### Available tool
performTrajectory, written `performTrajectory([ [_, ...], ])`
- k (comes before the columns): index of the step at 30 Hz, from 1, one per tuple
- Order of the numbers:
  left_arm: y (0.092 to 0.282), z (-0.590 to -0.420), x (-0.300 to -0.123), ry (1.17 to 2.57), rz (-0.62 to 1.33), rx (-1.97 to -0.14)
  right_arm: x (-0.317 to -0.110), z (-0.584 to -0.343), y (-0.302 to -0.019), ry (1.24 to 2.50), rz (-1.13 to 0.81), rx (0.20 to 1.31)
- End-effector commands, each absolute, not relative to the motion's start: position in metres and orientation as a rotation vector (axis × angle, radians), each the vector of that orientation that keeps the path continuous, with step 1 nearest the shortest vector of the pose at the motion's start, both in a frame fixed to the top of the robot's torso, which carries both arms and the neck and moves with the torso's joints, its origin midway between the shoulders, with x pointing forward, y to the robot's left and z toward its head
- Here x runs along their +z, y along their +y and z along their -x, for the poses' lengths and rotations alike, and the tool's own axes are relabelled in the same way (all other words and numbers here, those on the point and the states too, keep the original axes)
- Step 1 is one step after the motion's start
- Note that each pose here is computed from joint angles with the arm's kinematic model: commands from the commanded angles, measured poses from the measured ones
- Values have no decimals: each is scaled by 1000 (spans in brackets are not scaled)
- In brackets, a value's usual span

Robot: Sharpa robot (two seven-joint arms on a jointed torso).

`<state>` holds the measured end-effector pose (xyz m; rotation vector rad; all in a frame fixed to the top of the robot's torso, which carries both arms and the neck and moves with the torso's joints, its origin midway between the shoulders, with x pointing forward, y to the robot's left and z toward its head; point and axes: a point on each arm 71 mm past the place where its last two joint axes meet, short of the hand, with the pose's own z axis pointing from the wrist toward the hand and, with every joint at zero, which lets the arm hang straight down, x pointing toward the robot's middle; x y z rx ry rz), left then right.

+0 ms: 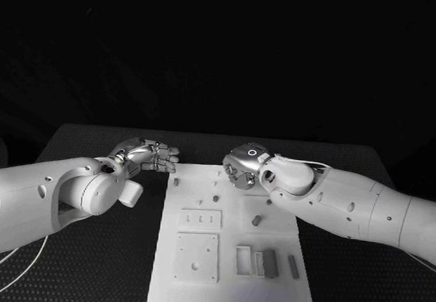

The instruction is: Assemble the parts on the task board

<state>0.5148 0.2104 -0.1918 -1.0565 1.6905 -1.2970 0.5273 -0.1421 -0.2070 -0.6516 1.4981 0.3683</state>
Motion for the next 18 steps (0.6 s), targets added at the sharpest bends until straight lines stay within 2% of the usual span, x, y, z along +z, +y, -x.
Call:
performTrajectory([
  [1,207,-515,-189,1691,1038,-1320,-205,-530,-135,1456,658,339],
  [18,202,-518,-185,1690,1026,-1328,-206,-540,-113,1430,664,335],
])
